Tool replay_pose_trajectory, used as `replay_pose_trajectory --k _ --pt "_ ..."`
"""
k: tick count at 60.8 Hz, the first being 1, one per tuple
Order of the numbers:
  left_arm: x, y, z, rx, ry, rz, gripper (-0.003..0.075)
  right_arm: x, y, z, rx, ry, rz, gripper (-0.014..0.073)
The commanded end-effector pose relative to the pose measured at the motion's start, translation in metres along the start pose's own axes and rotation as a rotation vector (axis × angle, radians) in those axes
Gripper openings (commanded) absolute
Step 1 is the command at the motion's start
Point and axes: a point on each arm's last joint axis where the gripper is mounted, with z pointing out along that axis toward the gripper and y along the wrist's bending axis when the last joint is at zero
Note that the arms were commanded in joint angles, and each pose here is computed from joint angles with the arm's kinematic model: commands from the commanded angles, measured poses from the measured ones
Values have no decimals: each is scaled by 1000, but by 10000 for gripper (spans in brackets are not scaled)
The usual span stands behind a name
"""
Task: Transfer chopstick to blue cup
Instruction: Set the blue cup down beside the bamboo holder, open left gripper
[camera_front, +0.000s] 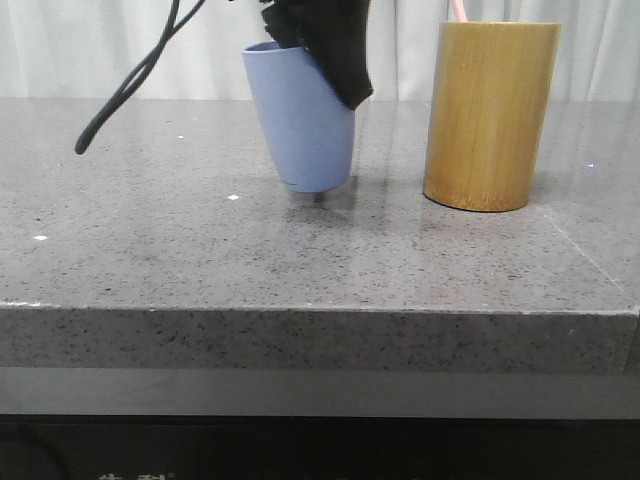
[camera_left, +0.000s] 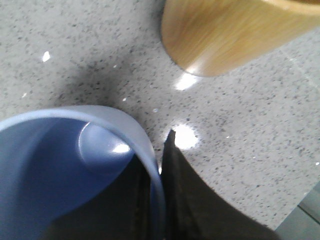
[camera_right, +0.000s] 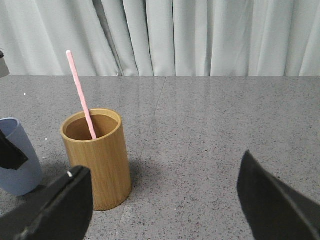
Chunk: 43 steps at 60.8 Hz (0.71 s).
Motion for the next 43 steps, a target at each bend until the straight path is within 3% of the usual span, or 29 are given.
replay_pose_trajectory --k 1,23,43 --pt "-6 -7 -34 -10 -114 19 -19 -16 1 -1 3 -91 -3 604" --pt "-6 -6 -34 -17 -113 19 -3 -16 1 -1 3 -91 -3 604" --pt "-6 -6 -34 -18 -114 19 203 -16 1 -1 3 -92 -3 604"
